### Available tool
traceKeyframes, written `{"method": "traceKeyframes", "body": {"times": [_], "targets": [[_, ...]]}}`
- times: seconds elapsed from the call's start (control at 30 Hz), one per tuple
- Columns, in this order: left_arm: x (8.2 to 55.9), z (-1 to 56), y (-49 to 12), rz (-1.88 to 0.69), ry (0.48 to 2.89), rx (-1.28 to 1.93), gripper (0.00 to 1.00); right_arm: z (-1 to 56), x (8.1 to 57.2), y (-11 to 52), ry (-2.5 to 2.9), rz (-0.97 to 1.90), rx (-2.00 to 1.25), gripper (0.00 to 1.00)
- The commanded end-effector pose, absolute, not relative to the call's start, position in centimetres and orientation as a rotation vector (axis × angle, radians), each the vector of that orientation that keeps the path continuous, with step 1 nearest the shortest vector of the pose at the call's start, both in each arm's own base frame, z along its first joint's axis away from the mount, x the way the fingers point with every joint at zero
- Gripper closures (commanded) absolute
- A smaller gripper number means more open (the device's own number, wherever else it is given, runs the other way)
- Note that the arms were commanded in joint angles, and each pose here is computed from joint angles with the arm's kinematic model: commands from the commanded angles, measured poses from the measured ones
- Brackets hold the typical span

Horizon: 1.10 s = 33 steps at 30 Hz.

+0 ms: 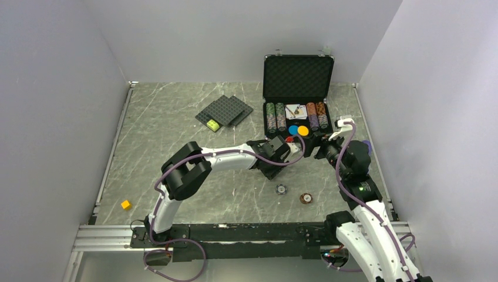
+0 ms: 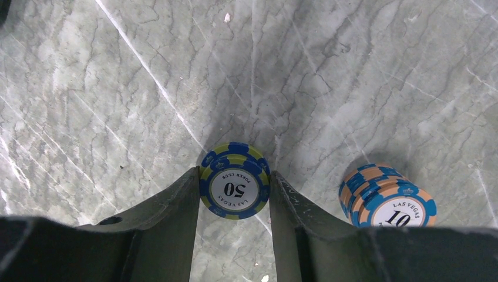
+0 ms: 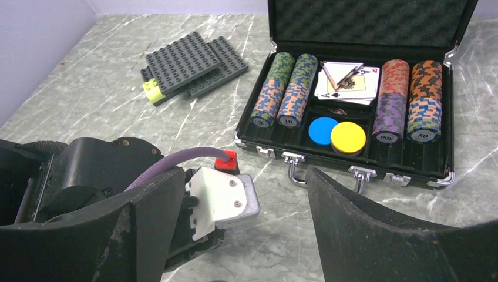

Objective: Pack up texas hold em set
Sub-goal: Pick up the poker chip from the center of the board.

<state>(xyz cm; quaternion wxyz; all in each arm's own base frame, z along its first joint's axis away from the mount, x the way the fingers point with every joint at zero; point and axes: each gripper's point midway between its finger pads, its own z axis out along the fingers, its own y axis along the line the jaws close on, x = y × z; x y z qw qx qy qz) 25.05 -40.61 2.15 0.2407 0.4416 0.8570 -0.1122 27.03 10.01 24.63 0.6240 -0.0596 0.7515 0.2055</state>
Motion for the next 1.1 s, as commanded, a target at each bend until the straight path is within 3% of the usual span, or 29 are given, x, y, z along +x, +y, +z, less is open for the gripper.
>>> {"method": "traceKeyframes", "body": {"times": [0.0,0.03,0.07,0.33,0.7,0.93,1.07], "targets": [[22.2,-2.6,-37.4,-0.145,2.427,1.390,0.90,27.4,26.9,10.6,1.614,0.520,-0.138,0.19],[22.4,-2.4,-37.4,-0.145,2.418,1.382,0.99,27.3,26.9,10.6,1.615,0.520,-0.134,0.18],[22.5,-2.1,-37.6,-0.156,2.410,1.370,1.00,27.2,27.0,10.6,1.620,0.518,-0.129,0.18],[23.4,4.0,-39.8,-0.317,2.241,1.307,1.00,26.0,28.1,8.4,1.687,0.458,0.058,0.17],[23.6,10.4,-37.3,-0.406,2.106,1.317,1.00,24.1,29.1,6.3,1.771,0.485,0.231,0.17],[21.9,12.9,-35.4,-0.529,2.007,1.387,1.00,20.8,29.0,7.5,1.875,0.641,0.256,0.18],[21.1,14.7,-34.8,-0.591,1.914,1.403,1.00,19.9,27.8,11.1,1.921,0.907,0.187,0.24]]}}
